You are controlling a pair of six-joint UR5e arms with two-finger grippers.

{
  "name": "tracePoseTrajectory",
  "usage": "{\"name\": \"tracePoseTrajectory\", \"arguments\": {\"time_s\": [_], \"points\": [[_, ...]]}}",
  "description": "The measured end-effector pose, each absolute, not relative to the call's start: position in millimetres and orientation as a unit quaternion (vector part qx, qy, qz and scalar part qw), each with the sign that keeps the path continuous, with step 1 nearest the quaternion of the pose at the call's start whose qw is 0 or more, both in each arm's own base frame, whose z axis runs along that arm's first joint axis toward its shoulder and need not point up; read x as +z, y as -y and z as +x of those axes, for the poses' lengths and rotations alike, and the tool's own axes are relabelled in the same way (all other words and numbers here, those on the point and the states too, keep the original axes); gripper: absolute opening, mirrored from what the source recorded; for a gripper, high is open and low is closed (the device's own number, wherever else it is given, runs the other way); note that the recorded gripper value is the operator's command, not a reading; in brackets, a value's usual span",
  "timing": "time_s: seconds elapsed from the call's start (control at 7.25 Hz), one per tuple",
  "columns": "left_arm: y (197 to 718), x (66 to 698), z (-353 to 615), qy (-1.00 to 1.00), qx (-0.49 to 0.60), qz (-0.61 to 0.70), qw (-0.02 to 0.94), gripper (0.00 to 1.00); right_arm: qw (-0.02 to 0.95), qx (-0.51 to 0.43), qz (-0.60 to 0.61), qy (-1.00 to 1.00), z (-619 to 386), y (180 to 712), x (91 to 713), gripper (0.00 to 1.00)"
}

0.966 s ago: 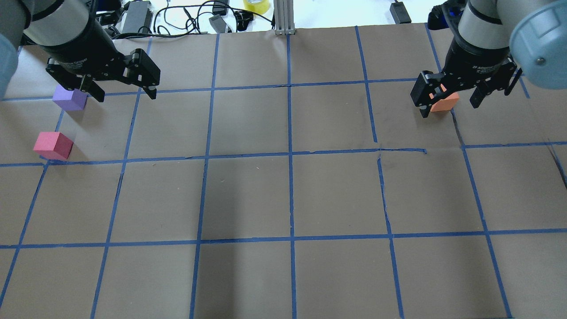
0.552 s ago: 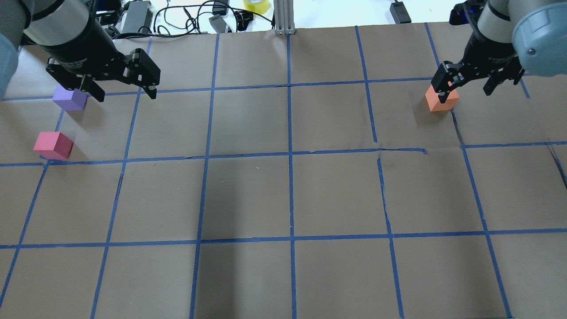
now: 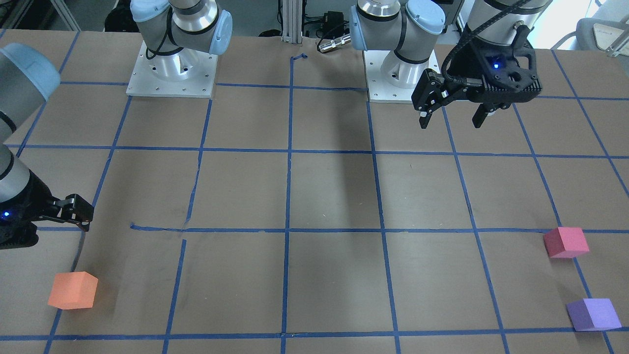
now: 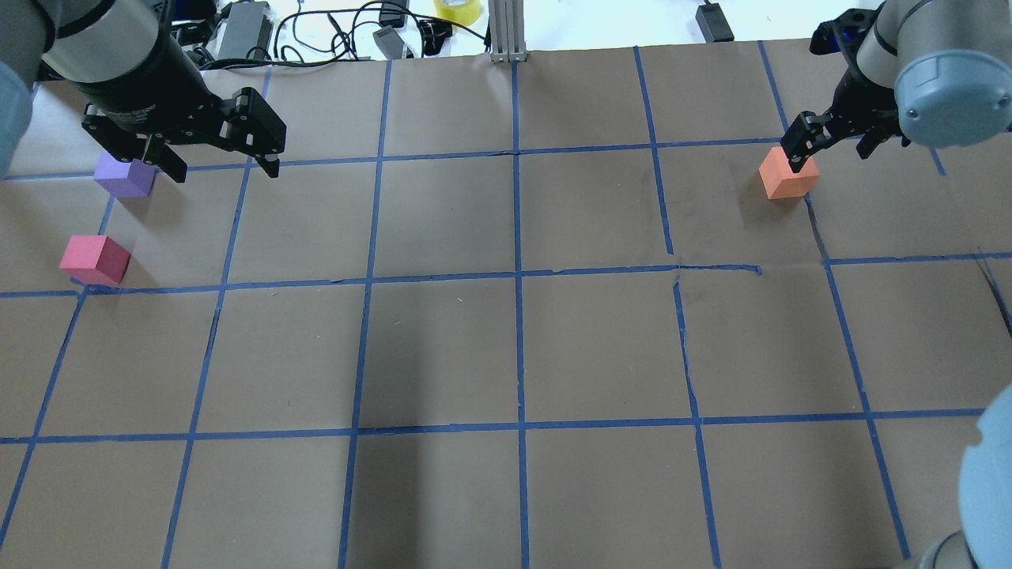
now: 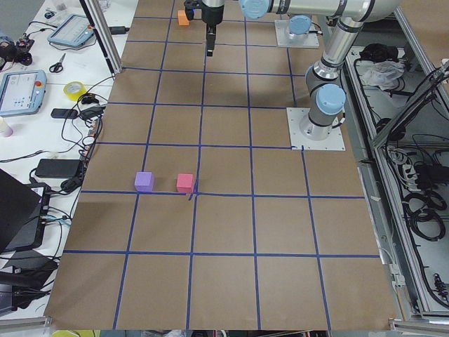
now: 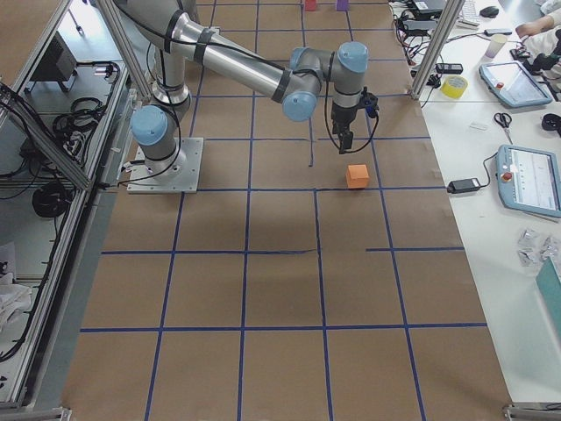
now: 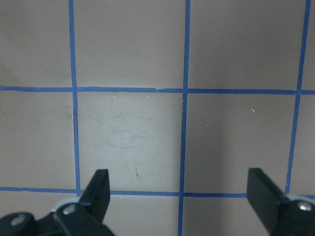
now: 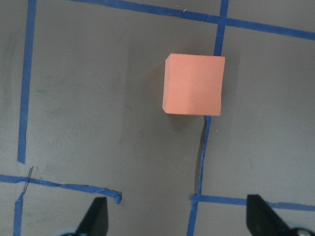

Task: Arrange blocks in a line
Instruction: 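Lift the orange cube off the table with the right gripper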

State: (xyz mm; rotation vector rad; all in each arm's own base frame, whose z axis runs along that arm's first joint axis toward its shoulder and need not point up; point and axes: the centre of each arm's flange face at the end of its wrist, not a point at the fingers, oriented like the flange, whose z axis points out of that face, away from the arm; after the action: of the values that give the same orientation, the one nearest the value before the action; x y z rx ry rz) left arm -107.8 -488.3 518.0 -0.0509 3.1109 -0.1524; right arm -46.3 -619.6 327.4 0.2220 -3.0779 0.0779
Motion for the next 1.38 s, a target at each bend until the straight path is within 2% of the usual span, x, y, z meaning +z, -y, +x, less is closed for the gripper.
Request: {"name": "tracePoseTrajectory", "arguments": {"time_s": [0.55,1.38], "points": [[488.3,518.0,-107.8,-0.999,-0.049,-0.016,0.013,1.0,0.024,0.073,0.09,0.993,-64.4,657.8,270.0,1.0],[487.8,518.1,-107.8,-0.999,-0.049,-0.016,0.014,1.0,0.025,0.082,0.087,0.993,-70.9,676.9,220.5,1.0]]}}
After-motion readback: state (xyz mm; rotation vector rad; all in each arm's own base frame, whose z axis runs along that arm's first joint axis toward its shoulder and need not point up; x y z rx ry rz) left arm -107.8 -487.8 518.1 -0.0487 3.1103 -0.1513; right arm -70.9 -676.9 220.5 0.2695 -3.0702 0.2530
